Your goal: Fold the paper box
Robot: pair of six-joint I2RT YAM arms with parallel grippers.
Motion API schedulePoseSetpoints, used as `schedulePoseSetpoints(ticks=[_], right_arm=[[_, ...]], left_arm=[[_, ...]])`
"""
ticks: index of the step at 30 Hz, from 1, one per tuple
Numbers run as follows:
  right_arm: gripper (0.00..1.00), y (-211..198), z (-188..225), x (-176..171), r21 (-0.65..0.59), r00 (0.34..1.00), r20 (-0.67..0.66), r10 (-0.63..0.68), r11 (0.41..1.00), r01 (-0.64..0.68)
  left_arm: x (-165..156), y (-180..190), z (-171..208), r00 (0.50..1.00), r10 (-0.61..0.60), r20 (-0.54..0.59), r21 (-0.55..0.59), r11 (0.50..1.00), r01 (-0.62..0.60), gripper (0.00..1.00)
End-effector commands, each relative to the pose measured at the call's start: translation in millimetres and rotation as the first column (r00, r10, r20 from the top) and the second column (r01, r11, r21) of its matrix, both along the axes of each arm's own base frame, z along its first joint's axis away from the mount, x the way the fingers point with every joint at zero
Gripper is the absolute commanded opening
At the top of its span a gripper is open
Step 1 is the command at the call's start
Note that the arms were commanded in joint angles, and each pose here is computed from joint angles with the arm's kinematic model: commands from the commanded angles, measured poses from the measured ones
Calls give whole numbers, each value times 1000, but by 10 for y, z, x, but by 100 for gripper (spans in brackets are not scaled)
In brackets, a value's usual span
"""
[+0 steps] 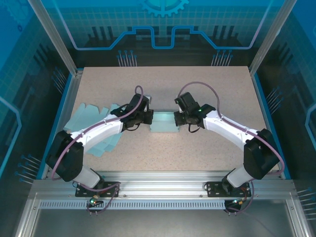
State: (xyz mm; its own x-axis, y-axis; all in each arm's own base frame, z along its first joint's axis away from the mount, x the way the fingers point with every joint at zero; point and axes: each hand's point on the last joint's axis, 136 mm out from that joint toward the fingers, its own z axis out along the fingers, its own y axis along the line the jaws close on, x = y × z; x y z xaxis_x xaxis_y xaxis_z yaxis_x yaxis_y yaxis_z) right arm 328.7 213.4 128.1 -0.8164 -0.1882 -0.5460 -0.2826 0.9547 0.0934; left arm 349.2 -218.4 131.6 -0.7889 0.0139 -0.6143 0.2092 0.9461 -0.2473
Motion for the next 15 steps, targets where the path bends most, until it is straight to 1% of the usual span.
schedulePoseSetpoints(ticks=[1,8,13,14,15], right_arm=[[0,224,-146,-208,40,994,-49,101,994,-99],[0,164,-257,-257,13,993,-64,101,995,-100],[0,140,-348,-279,1,993,-62,103,995,-103],[0,140,-361,-281,-2,993,-62,102,995,-102],[0,141,-361,-274,-4,993,-58,100,995,-100]], left_arm=[[-201,-184,-93,997,-66,-48,-53,997,63,0],[-246,-122,-277,997,-55,-59,-35,998,53,0],[-299,-161,-316,997,-73,-39,-85,994,69,0],[-311,-171,-299,996,-79,-31,-99,992,76,2],[-321,-183,-265,996,-84,-19,-115,990,81,8]])
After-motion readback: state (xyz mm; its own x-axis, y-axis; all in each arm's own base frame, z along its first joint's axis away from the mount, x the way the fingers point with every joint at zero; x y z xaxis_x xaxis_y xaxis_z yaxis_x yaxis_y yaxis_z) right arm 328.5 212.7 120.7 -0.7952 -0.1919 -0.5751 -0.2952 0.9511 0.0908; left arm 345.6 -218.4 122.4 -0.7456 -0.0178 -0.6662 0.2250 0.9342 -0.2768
